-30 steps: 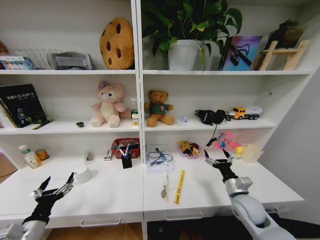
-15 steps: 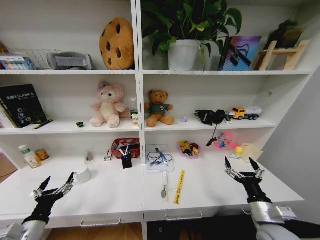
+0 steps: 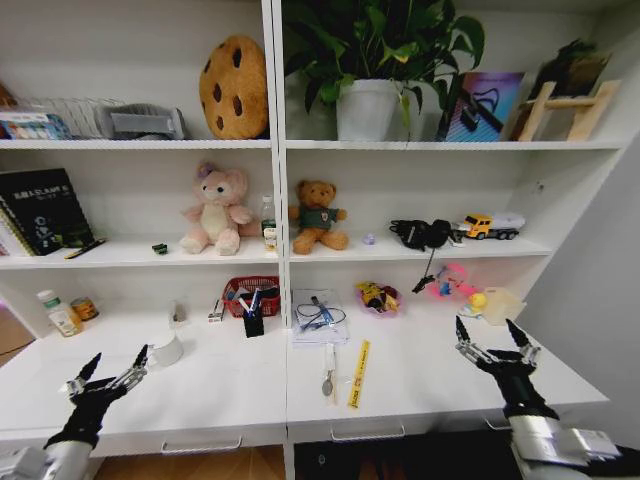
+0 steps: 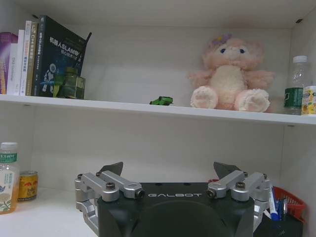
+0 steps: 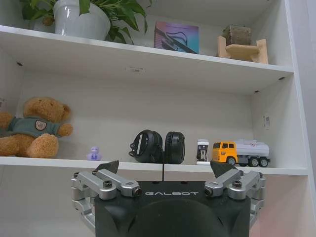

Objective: Organize the objects on the table.

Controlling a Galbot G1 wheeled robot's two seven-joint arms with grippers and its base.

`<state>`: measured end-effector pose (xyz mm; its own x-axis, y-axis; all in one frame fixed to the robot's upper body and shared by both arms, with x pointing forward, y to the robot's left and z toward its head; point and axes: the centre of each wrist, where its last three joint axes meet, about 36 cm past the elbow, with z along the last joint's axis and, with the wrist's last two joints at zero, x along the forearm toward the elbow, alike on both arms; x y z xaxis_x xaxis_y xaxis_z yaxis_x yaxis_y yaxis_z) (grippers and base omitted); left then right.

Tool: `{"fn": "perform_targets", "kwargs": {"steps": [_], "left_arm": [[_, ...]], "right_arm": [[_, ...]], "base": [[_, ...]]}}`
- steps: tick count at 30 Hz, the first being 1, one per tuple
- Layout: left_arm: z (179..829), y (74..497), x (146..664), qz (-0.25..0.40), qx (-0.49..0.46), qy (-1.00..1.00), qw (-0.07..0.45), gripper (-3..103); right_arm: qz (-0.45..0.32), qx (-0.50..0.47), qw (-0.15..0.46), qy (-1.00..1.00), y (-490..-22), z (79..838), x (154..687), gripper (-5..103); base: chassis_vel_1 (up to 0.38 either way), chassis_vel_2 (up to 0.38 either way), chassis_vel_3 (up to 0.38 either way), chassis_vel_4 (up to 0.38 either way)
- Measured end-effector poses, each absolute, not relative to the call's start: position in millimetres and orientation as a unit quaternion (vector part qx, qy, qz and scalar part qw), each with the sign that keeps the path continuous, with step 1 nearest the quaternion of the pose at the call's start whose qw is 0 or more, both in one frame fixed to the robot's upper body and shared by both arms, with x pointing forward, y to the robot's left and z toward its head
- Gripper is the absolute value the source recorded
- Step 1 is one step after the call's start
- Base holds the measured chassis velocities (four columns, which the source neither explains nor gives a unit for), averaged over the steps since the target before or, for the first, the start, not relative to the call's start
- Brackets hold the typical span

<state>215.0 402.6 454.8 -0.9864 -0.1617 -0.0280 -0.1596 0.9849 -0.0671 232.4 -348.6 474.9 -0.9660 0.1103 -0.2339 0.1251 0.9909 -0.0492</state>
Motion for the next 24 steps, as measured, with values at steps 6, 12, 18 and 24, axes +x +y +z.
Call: {"fn": "perform_targets", "kwargs": {"steps": [6, 12, 18, 24], "left_arm": [[454.8, 402.6, 215.0, -0.032, -0.081, 0.996, 0.017, 100], [454.8, 402.6, 215.0, -0.032, -0.081, 0.996, 0.017, 100], [454.8, 402.6, 215.0, -0.032, -0.081, 0.996, 0.017, 100], [454.7, 402.6, 215.0, -0.032, -0.081, 0.996, 0.017, 100]], "right_arm": [[-0.031, 0.059, 0.116, 0.991, -348.6, 474.7, 232.9, 100], [-0.031, 0.060, 0.115, 0.991, -348.7, 474.3, 233.2, 100], [-0.031, 0.060, 0.115, 0.991, -348.7, 474.0, 233.4, 100], [-0.031, 0.060, 0.114, 0.991, -348.8, 473.8, 233.5, 100]], "base": [[0.000, 0.000, 0.000, 0.000], [0.000, 0.000, 0.000, 0.000], [0.000, 0.000, 0.000, 0.000], [0.012, 0.011, -0.012, -0.011]]}}
